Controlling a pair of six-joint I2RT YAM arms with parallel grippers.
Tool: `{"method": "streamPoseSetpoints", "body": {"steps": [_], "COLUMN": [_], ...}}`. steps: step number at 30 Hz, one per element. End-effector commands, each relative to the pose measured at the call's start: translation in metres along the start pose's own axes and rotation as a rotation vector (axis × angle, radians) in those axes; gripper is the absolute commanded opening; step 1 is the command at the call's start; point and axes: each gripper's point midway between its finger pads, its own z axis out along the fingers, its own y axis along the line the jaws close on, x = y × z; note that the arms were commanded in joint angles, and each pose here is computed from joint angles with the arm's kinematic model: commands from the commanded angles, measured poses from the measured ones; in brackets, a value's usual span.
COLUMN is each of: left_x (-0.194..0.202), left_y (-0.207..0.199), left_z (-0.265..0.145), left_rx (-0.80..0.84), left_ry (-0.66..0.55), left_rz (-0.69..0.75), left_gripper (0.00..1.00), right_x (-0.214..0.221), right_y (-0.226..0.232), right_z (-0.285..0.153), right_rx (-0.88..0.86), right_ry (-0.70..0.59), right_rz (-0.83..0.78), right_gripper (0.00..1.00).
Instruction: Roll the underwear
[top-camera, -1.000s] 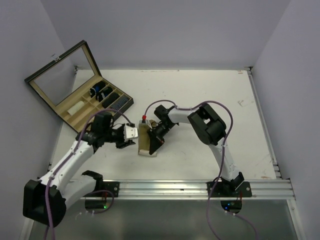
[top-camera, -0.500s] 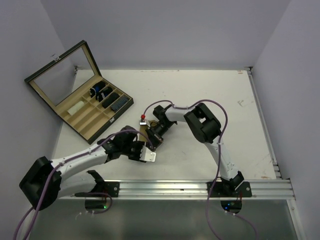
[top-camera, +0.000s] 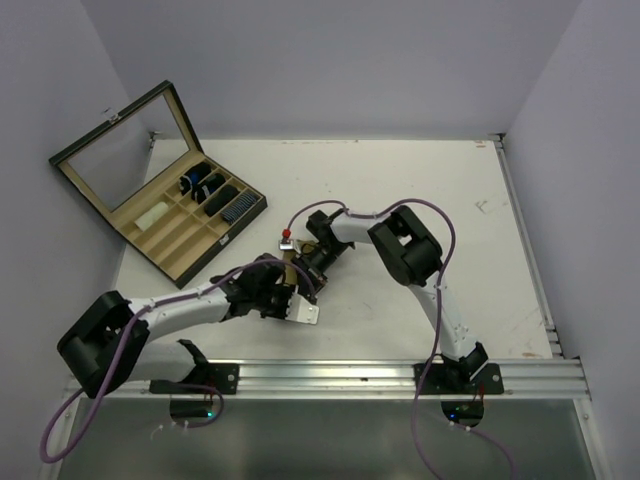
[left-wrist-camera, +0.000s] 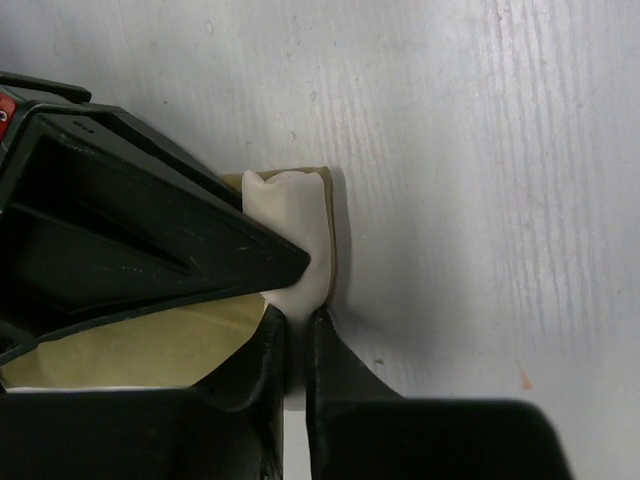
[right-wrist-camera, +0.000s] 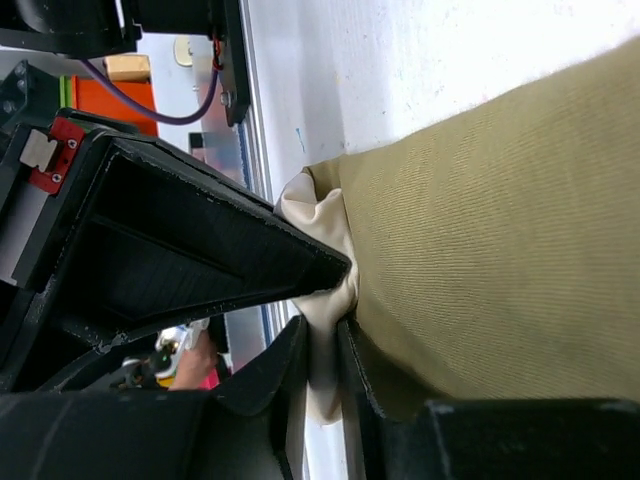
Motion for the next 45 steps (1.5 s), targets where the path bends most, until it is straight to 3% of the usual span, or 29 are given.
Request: {"method": "streamPoseSetpoints", "body": {"steps": [1, 7, 10, 13, 15, 18, 20, 22, 27, 29, 33, 34, 38, 45], "left_x": [0.010, 0.020, 0.021, 0.025, 0.026, 0.034, 0.037, 0.037, 0.052, 0.058, 0.065, 0.066, 0.070, 0.070], "left_y": [-0.018, -0.051, -0.060, -0.058, -0.038, -0.038, -0.034, -0.021, -0.024, -0.023, -0.024, -0.023, -0.027, -0.026], "left_z": [0.003, 0.007, 0.011, 0.017, 0.015, 0.017, 0.022, 0.029, 0.044, 0.049, 0.054, 0.054, 0.054, 0.056], "left_rx": [0.096, 0.272, 0.354, 0.448, 0.471, 0.574, 0.629, 0.635, 0.719, 0.739, 0.761, 0.763, 0.787, 0.800], "left_ry": [0.051, 0.099, 0.099, 0.090, 0.074, 0.071, 0.079, 0.077, 0.125, 0.144, 0.156, 0.158, 0.161, 0.160], "left_rz": [-0.023, -0.153, -0.241, -0.339, -0.411, -0.525, -0.583, -0.623, -0.746, -0.765, -0.803, -0.805, -0.825, -0.836], "left_gripper": [0.00, 0.00, 0.00, 0.00, 0.00, 0.00, 0.00, 0.00, 0.00, 0.00, 0.00, 0.00, 0.00, 0.00], "right_x": [0.012, -0.043, -0.062, -0.073, -0.083, -0.086, -0.076, -0.070, -0.038, -0.024, 0.005, 0.012, 0.028, 0.017], "right_y": [-0.056, -0.032, -0.018, 0.003, 0.029, 0.030, 0.037, 0.050, 0.063, 0.070, 0.079, 0.087, 0.084, 0.070], "right_z": [-0.009, -0.091, -0.151, -0.202, -0.233, -0.279, -0.298, -0.303, -0.266, -0.247, -0.202, -0.180, -0.129, -0.064], "right_rx": [0.200, 0.361, 0.551, 0.749, 0.854, 1.049, 1.087, 1.046, 0.946, 0.919, 0.867, 0.784, 0.737, 0.693], "right_ry": [0.038, -0.169, -0.281, -0.404, -0.490, -0.629, -0.661, -0.664, -0.488, -0.429, -0.286, -0.241, -0.068, 0.071], "right_rz": [-0.006, -0.108, -0.204, -0.308, -0.422, -0.413, -0.420, -0.463, -0.575, -0.644, -0.740, -0.794, -0.918, -1.095], "right_gripper": [0.23, 0.44, 0.48, 0.67, 0.69, 0.70, 0.99, 0.99, 0.96, 0.99, 0.99, 0.99, 0.78, 0.62]}}
